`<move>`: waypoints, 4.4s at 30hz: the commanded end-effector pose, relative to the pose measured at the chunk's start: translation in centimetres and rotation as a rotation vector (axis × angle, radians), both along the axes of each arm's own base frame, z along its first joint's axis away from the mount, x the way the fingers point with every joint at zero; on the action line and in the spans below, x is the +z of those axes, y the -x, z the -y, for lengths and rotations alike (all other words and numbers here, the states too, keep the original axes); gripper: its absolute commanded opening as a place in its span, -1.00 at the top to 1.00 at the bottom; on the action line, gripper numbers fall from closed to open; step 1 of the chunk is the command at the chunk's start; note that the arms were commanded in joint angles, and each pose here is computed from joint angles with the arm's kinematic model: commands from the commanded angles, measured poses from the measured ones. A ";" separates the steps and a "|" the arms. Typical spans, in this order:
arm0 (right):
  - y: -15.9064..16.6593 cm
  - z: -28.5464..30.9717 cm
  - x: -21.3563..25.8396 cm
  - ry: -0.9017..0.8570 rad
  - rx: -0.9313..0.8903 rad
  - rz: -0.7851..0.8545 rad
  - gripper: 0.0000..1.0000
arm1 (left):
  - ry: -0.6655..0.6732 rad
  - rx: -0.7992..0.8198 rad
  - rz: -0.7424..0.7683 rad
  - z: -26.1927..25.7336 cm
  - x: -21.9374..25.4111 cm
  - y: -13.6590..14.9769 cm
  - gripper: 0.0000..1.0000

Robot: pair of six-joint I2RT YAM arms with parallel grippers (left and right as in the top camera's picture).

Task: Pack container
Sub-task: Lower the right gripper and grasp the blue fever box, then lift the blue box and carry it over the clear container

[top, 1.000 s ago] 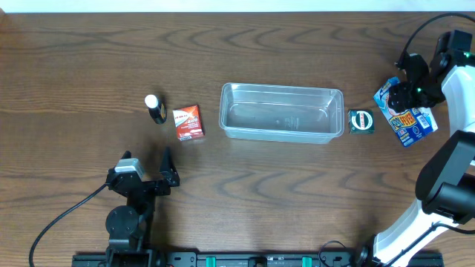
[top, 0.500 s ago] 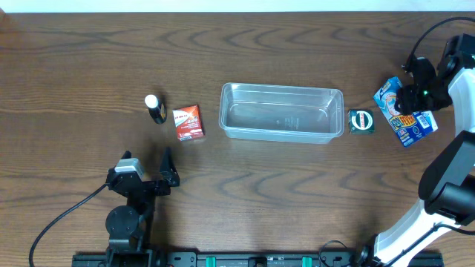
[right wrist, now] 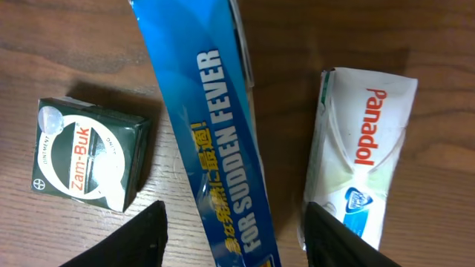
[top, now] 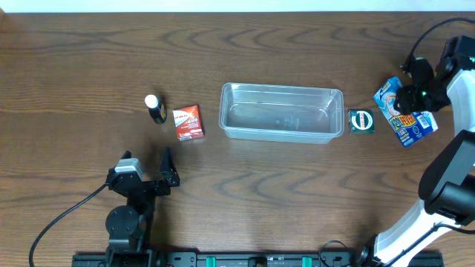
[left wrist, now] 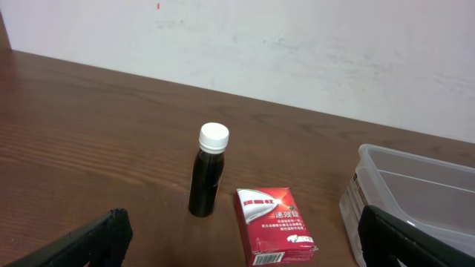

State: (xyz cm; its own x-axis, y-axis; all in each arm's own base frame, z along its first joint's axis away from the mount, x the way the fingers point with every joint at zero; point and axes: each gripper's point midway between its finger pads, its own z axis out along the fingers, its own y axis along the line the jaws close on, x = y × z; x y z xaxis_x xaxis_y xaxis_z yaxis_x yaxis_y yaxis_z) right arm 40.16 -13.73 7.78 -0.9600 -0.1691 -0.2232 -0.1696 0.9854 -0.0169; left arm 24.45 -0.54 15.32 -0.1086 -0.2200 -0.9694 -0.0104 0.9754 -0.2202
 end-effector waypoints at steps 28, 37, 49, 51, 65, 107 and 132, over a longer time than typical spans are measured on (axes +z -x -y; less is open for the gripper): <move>-0.1 0.1 -1.2 -0.005 -0.024 0.004 0.53 | -0.012 0.001 -0.049 0.0 -1.7 0.1 -0.96; -1.1 0.0 0.5 -0.010 -0.078 0.030 0.66 | -0.011 0.001 -0.049 0.0 -1.7 0.1 -0.97; -2.9 -2.4 4.6 -0.001 -0.013 0.063 0.78 | -0.012 0.001 -0.049 0.0 -1.7 0.1 -0.96; -3.6 -3.1 5.8 0.005 0.007 0.085 0.78 | -0.011 0.001 -0.049 0.0 -1.7 0.1 -0.96; -8.6 -16.2 18.9 0.153 0.311 0.367 0.75 | -0.011 0.001 -0.049 0.0 -1.7 0.1 -0.96; -2.2 -29.1 5.1 0.273 0.974 0.093 0.77 | -0.011 0.001 -0.049 0.0 -1.7 0.1 -0.96; -0.6 -29.0 4.5 0.272 1.165 0.034 0.76 | -0.011 0.001 -0.049 0.0 -1.7 0.1 -0.96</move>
